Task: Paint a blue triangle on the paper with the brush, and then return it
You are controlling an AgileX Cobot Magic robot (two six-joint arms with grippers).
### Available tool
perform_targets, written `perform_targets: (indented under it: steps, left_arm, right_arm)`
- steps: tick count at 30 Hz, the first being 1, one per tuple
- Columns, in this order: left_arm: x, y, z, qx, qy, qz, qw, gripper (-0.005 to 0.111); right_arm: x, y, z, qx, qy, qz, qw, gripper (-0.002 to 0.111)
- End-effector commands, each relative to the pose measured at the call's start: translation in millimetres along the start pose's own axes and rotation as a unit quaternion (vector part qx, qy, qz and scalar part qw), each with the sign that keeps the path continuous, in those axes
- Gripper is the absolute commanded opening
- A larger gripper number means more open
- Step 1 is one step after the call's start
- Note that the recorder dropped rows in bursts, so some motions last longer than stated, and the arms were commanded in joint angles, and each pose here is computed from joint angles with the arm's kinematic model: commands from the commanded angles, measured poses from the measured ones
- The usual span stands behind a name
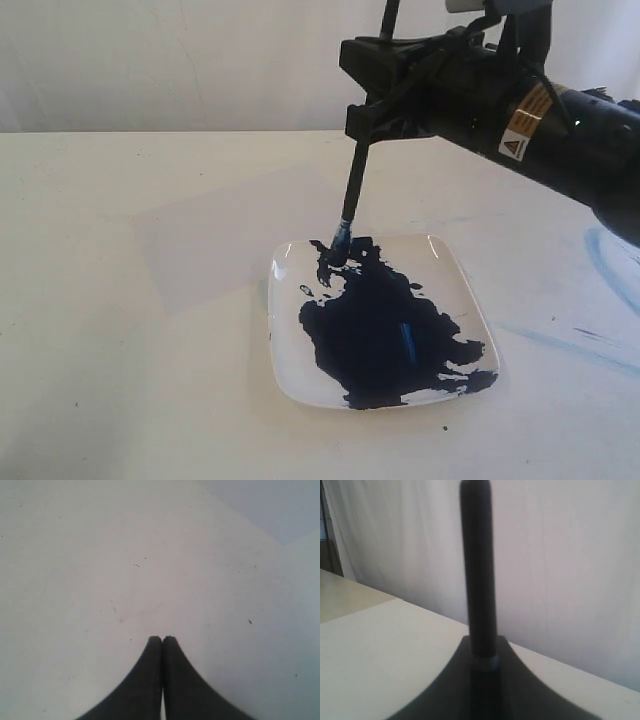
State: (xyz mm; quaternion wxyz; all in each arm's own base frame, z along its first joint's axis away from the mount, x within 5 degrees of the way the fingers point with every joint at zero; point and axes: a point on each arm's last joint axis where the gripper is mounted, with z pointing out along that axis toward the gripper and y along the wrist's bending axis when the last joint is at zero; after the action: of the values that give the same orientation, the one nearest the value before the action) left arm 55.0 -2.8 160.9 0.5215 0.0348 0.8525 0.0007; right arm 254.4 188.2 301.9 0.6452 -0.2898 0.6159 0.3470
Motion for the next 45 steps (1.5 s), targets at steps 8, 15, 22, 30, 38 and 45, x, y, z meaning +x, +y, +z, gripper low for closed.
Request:
perform_targets:
  steps: [8, 15, 22, 30, 38, 45]
  left_arm:
    - [-50, 4.5, -14, -0.025, -0.289, 0.000, 0.957, 0.000]
    - [-69, 6.6, -32, 0.007, -0.427, -0.098, 0.899, 0.000]
    - [-74, 4.2, -36, 0.059, -0.450, -0.164, 0.876, 0.000]
    - [-146, 8.5, -17, 0.022, -0.272, -0.147, 0.951, 0.000]
    - [-229, 15.4, 81, -0.020, -0.082, -0.100, 0.991, 0.000]
    - [-262, -6.3, 160, 0.100, -0.109, -0.074, 0.986, 0.000]
  right_arm:
    - [-8, 6, -6, -0.024, 0.002, -0.017, 1.000, 0.000]
    - [-8, 6, -6, -0.022, 0.005, -0.018, 1.000, 0.000]
    - [-4, 4, -6, -0.012, 0.019, -0.017, 1.000, 0.000]
    - [-6, 1, -5, 0.000, 0.008, -0.012, 1.000, 0.000]
    - [-6, 1, -5, 0.000, 0.008, -0.012, 1.000, 0.000]
    - [-6, 1, -5, 0.002, 0.010, -0.012, 1.000, 0.000]
